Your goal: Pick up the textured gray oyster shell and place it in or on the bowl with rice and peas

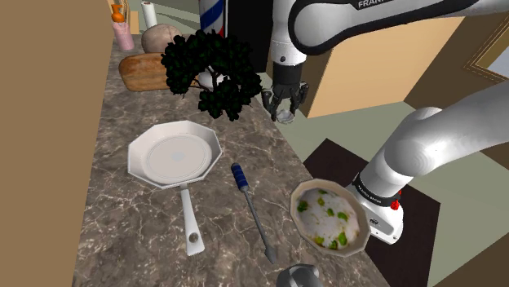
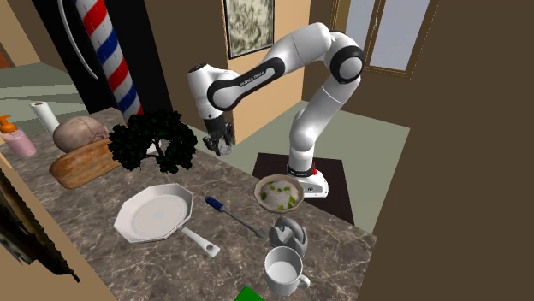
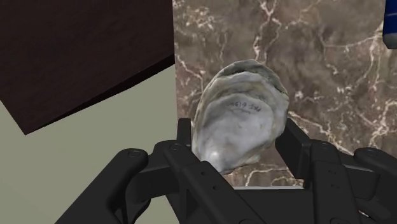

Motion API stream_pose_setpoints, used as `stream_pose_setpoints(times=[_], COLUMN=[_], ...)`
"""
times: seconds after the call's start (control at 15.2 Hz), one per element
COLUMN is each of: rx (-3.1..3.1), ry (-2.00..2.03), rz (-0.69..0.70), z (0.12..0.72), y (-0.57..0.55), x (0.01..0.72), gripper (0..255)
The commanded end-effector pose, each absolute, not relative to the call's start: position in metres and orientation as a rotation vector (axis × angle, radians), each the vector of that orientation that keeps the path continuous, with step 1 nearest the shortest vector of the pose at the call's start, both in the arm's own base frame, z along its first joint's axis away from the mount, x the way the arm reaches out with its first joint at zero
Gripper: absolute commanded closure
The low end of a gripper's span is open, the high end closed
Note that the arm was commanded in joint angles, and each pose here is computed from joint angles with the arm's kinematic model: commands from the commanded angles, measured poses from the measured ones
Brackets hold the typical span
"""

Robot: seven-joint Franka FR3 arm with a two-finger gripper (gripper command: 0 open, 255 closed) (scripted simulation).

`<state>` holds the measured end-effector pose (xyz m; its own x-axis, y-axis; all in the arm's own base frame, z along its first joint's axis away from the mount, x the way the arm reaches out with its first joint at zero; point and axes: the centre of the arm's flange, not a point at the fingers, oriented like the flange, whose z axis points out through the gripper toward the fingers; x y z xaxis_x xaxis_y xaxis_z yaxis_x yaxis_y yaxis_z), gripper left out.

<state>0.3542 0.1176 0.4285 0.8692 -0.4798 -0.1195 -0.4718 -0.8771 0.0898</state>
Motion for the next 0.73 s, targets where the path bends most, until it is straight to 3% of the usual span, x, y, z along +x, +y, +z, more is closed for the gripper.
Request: stream_pose_setpoints(times=[0.0,0.33,0.66], rx=[2.981,2.981,2.981], ry=[-0.760,-0.760,-0.760], rz=[-0.214,-0.214,-0.214], z=[0.441,0.463,0.463], y=[0.118,0.118,0.152], x=[0.355,0.355,0.298], gripper=[255,255,255])
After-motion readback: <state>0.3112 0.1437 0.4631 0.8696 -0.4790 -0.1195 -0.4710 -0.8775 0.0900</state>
